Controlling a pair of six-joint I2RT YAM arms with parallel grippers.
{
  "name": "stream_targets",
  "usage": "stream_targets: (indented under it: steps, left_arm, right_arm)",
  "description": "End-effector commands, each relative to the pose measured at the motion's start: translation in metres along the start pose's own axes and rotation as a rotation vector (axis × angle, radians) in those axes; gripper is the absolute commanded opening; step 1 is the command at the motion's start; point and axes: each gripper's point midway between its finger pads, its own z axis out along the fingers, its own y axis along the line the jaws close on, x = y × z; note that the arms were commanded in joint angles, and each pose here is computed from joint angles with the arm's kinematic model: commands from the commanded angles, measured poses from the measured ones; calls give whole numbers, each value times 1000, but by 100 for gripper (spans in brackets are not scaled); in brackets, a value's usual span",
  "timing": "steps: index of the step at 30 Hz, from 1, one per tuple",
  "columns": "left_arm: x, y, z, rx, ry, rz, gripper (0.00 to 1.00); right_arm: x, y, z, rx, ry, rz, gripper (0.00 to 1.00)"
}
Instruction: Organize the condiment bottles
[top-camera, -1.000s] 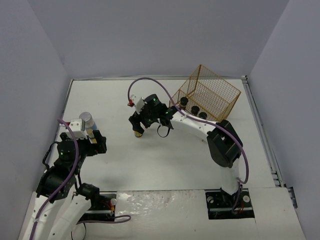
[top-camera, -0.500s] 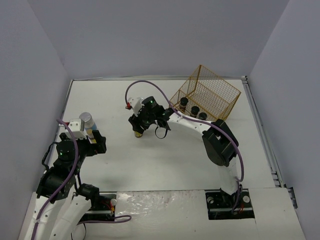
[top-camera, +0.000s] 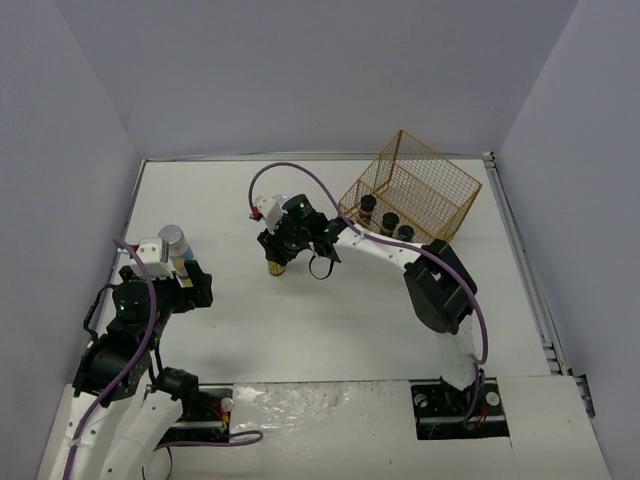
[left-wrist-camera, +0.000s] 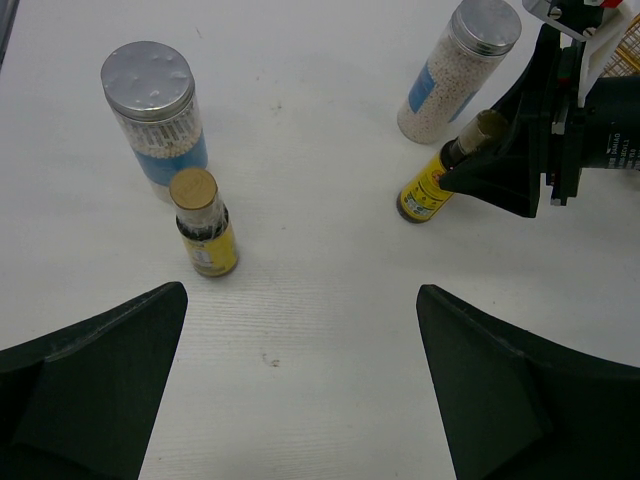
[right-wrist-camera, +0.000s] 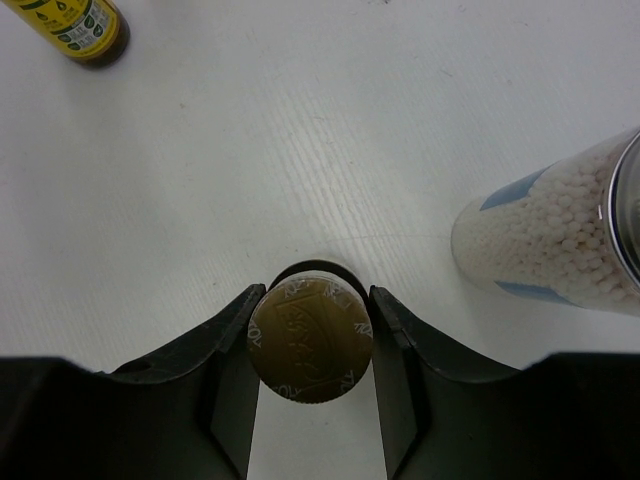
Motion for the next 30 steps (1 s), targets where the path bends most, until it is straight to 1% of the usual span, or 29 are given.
stream_targets:
  steps: [1,6,10,12,14,16,18,20,23,27,30]
  left_arm:
    - [-24,-6,1,22,-80,-5,97]
    - [-25,-6,1,25,-82,-6,97]
    - [-24,-6,2,25,-80,-8,97]
    - [-25,-6,1,24,-83,-10,97]
    - [-25,-6,1,24,-81,-10,97]
    - [-25,-6,1,25,-84,-13,97]
    - [-26,-7,1,29,-85,-13,97]
    - [-25,-7,2,29,-81,-11,97]
    - [-25,-7,2,30,-79,-12,97]
    - [-25,-6,2,29,-79,-14,97]
    - [-24,-6,2,29,-78,-14,97]
  right_arm:
    - [-55,3,-38,38,-151,-31,0]
    - [-72,4,-68,75,-201,-10,0]
    - [-91,-4,-102,163,-247,34,0]
    - [-102,-21,-129,275,-277,72,0]
    - [-109,-32,-147,352,-301,115,0]
    - [-117,-58,-181,489,-333,180,0]
    - [-120,-74,-208,569,-360,221,0]
    - [-117,-102,-234,672,-393,310,0]
    - [-111,-136,-271,798,-438,400,0]
    - [-95,-174,-294,926,-444,471,0]
    - [-85,-196,-300,975,-440,512,0]
